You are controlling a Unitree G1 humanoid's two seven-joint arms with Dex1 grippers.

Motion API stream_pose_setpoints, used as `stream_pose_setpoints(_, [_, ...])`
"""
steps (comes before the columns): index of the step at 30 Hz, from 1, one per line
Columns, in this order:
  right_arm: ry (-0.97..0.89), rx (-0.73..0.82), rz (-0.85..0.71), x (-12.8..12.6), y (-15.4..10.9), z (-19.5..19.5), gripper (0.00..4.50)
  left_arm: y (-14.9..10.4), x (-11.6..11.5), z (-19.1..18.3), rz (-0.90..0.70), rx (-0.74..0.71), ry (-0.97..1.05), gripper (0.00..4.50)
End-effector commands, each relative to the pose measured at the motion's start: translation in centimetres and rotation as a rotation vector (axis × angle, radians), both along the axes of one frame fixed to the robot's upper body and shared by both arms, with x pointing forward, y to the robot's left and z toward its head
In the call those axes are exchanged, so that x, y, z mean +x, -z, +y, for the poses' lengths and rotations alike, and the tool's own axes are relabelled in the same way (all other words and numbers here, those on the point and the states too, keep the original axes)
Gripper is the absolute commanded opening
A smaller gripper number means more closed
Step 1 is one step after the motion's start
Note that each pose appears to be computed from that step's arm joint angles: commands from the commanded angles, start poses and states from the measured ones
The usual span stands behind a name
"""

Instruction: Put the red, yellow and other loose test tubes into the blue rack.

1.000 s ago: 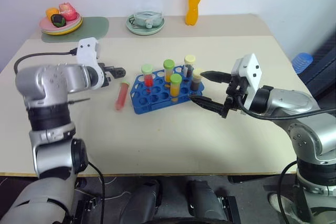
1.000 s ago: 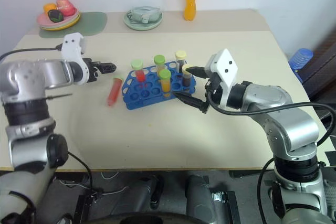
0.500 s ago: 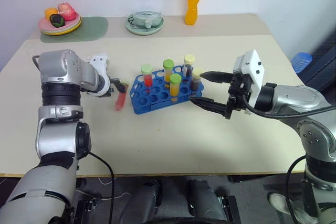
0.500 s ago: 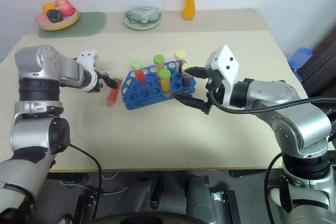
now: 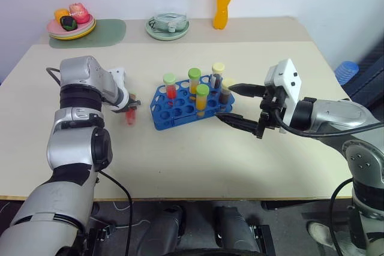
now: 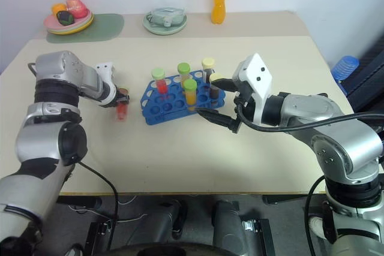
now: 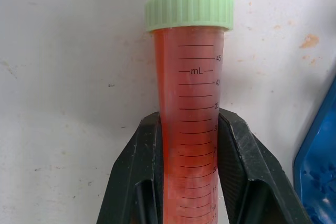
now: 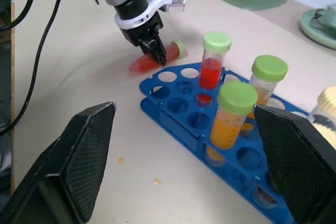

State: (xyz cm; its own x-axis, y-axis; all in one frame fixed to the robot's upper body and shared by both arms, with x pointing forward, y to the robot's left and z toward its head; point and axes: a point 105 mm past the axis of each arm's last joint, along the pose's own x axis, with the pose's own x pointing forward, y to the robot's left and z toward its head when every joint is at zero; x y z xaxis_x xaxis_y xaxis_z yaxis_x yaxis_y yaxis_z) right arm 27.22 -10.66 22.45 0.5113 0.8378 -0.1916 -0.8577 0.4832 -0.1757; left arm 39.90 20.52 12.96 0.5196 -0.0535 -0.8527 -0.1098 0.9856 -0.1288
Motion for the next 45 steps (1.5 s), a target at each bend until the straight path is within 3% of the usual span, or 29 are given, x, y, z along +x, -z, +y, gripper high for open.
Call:
stream_pose_setpoints(1, [-0.01,-0.006,-0.056,-0.5,-0.9,0.0,4.31,-0.2,-0.1,0.3,-0.016,-0.014,-0.005,0.76])
stream_pose_setpoints(5, [-0.012,-0.011,-0.042,-0.2,-0.3,-0.1,4.31,-1.9,-0.5,1.8,-0.143,-0.023,0.009,0.76])
stream_pose_setpoints(8, [-0.013,-0.013,-0.035,-0.1,0.2,-0.1,4.31,-4.9,-0.4,2.6,-0.488,0.04,0.096,0.76])
stream_pose_setpoints(12, [-0.021,-0.021,-0.026,0.2,0.9,0.0,4.31,-7.7,-2.6,0.0,-0.814,-0.133,0.348,0.76])
stream_pose_setpoints(17, [-0.028,-0.035,-0.005,0.2,2.0,-0.4,4.31,-9.0,-5.9,-0.6,-1.002,-0.156,0.532,0.76])
stream_pose_setpoints(20, [-0.009,-0.016,0.028,0.1,3.0,-1.0,4.31,-10.6,-7.8,-1.7,-1.222,-0.127,0.646,0.76])
stream_pose_setpoints(26, [0.033,-0.028,0.066,-0.4,4.4,-2.2,4.31,-9.8,-8.6,-4.7,-1.402,-0.266,0.793,0.76])
stream_pose_setpoints(29, [0.057,-0.04,0.066,-0.7,4.7,-2.8,4.31,-8.8,-7.9,-6.0,-1.462,-0.246,0.83,0.76])
stream_pose_setpoints(38, [0.149,-0.09,0.092,-2.5,4.7,-5.0,4.31,-3.0,-6.9,-10.1,-1.479,-0.237,0.952,0.76])
stream_pose_setpoints(45, [0.2,-0.114,0.125,-4.2,4.2,-6.4,4.31,-0.8,-6.7,-12.1,-1.489,-0.206,0.969,0.76])
